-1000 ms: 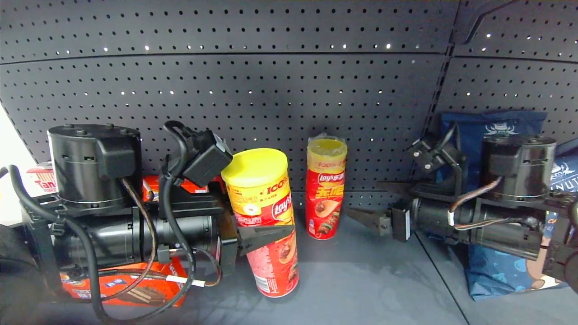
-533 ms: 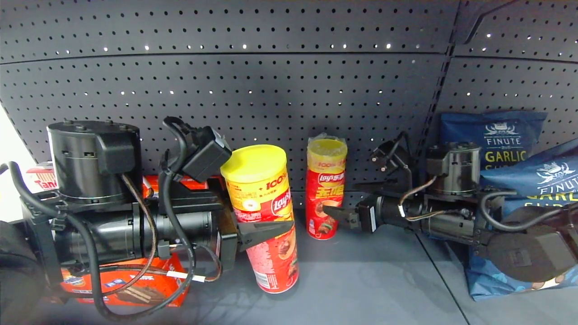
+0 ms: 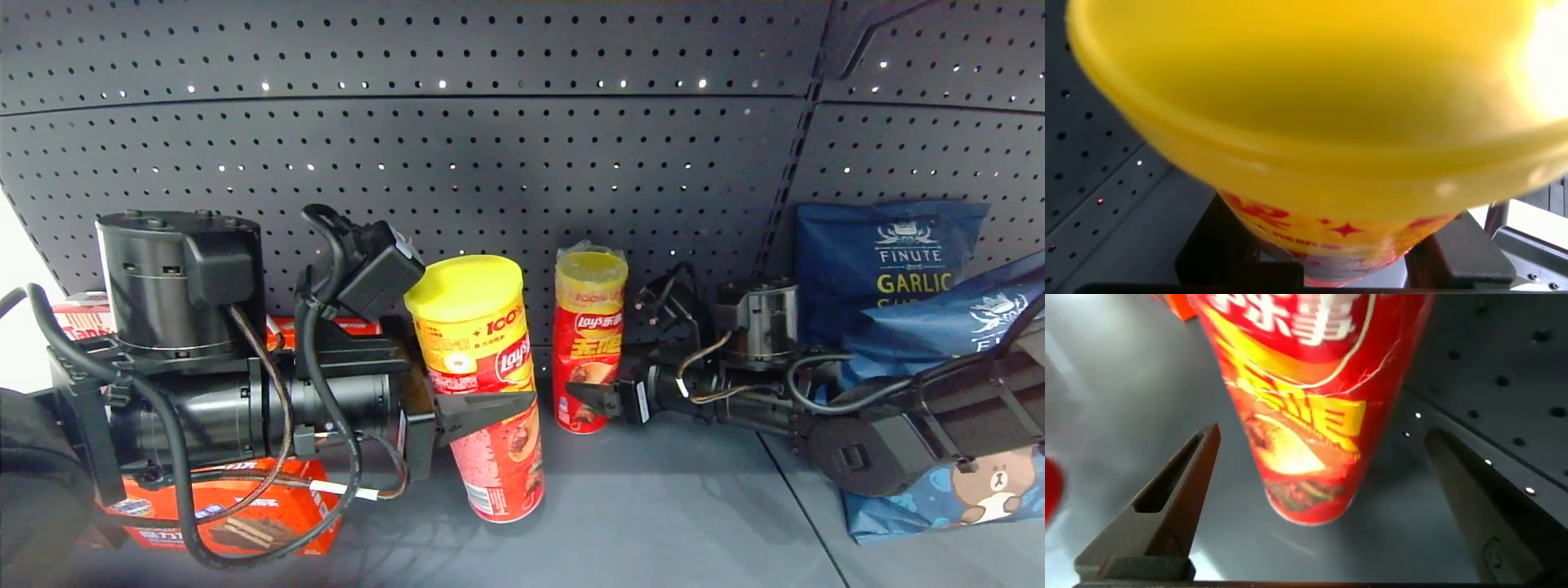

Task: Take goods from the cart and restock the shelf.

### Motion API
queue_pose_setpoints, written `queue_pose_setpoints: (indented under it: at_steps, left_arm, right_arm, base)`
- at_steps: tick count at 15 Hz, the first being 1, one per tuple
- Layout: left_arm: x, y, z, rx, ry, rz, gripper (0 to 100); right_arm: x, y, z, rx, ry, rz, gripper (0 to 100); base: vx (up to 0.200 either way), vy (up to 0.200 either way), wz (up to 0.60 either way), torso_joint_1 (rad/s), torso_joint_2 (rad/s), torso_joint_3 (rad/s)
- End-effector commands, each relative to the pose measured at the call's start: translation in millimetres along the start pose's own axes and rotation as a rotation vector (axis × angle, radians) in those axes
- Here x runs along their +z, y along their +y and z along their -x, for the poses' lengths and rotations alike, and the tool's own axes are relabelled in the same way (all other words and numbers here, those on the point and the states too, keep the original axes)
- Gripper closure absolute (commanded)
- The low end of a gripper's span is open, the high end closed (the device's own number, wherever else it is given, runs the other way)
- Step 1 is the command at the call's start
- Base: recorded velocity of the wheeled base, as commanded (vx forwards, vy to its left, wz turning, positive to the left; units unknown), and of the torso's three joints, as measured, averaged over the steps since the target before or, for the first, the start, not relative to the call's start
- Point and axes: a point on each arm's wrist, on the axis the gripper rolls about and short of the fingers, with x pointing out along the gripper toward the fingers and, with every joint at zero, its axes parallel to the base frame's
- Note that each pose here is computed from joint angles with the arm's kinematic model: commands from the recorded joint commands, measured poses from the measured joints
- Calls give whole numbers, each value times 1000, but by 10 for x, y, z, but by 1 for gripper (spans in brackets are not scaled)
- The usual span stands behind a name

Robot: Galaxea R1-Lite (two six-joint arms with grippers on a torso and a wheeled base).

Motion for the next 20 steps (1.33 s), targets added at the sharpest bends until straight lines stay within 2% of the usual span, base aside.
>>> queue_pose_setpoints:
  at_steps: [1, 9, 13, 14, 20]
  left_arm:
    - [-13, 4, -6, 0, 5, 3, 100]
    - [-31, 57, 5, 17, 8, 9, 100]
    - [-38, 61, -2, 17, 11, 10, 100]
    - [-38, 65, 0, 18, 11, 11, 100]
    - [-54, 80, 11, 24, 15, 15, 100]
  right_arm:
    - [-73, -15, -123, 4, 18, -4, 0]
    - [-193, -56, -342, 6, 30, -9, 0]
    - [-201, -42, -462, 47, -17, 0, 0]
    - [-198, -36, -469, 57, -28, 6, 100]
    - [-131, 100, -299, 76, -32, 14, 100]
  base:
    - [0, 0, 0, 0, 0, 0]
    - [0, 0, 0, 0, 0, 0]
    - [0, 0, 0, 0, 0, 0]
    - [0, 0, 0, 0, 0, 0]
    - [0, 0, 0, 0, 0, 0]
